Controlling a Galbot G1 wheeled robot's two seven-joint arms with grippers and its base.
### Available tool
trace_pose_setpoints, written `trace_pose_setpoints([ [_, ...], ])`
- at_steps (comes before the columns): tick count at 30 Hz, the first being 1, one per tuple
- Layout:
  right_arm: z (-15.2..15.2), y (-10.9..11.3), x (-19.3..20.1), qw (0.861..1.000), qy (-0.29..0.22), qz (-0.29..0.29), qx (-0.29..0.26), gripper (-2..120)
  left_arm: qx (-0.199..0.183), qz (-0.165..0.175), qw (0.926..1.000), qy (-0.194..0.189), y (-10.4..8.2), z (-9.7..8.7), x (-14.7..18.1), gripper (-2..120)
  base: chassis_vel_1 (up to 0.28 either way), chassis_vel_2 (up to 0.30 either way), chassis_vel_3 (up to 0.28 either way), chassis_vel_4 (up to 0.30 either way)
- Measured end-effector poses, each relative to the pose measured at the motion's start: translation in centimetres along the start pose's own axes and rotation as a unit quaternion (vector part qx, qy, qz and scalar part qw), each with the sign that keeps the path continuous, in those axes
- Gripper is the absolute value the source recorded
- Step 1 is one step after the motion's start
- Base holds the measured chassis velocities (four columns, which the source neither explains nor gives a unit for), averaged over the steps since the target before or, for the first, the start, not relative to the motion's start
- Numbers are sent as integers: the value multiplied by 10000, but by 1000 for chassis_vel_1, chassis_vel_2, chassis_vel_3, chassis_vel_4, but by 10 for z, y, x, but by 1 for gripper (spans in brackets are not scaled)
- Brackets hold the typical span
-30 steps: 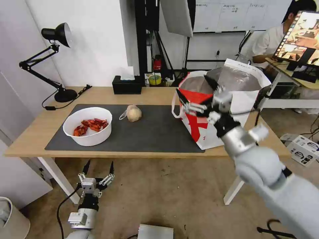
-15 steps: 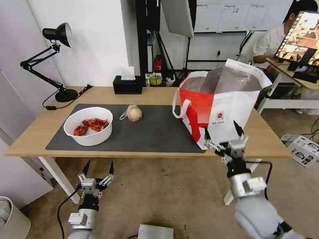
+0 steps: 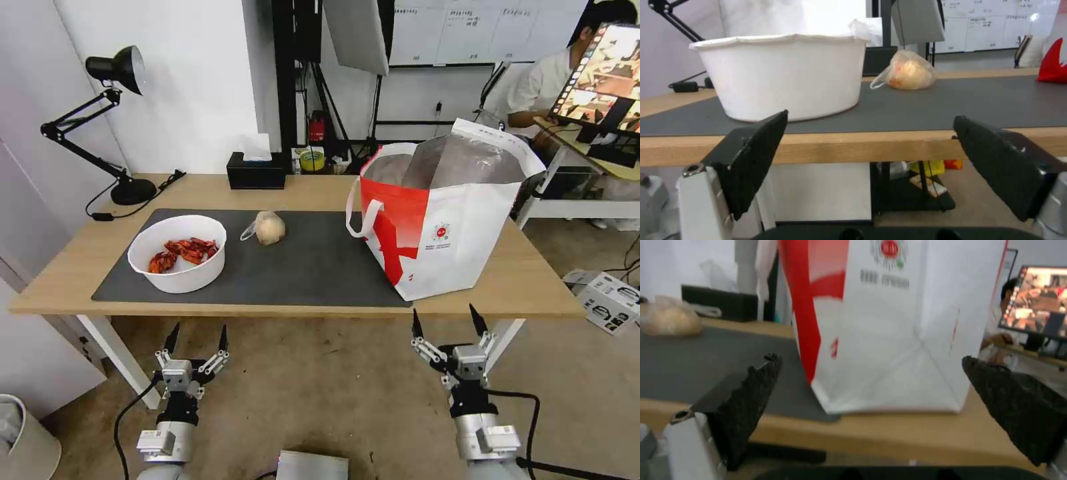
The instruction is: Pick up the trash from the table and place it into the takeout bag.
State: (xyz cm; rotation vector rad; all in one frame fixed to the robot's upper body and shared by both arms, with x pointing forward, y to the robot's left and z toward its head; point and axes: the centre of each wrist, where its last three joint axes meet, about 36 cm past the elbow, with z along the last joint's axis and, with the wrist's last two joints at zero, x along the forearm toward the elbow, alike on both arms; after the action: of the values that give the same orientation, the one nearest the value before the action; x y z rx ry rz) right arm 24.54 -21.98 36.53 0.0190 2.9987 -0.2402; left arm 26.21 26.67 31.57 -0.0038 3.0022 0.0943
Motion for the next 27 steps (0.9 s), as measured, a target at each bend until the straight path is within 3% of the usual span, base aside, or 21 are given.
trace_pose_setpoints([
  [17, 19, 8, 6, 9977, 530, -31, -426, 99, -14, -22, 10000, 18, -1, 1, 3, 100, 0, 0, 0, 0],
  [27, -2, 17, -11, 9955, 472, -274, -771, 99, -25, -24, 10000, 2, 0, 1, 1, 100, 0, 0, 0, 0],
])
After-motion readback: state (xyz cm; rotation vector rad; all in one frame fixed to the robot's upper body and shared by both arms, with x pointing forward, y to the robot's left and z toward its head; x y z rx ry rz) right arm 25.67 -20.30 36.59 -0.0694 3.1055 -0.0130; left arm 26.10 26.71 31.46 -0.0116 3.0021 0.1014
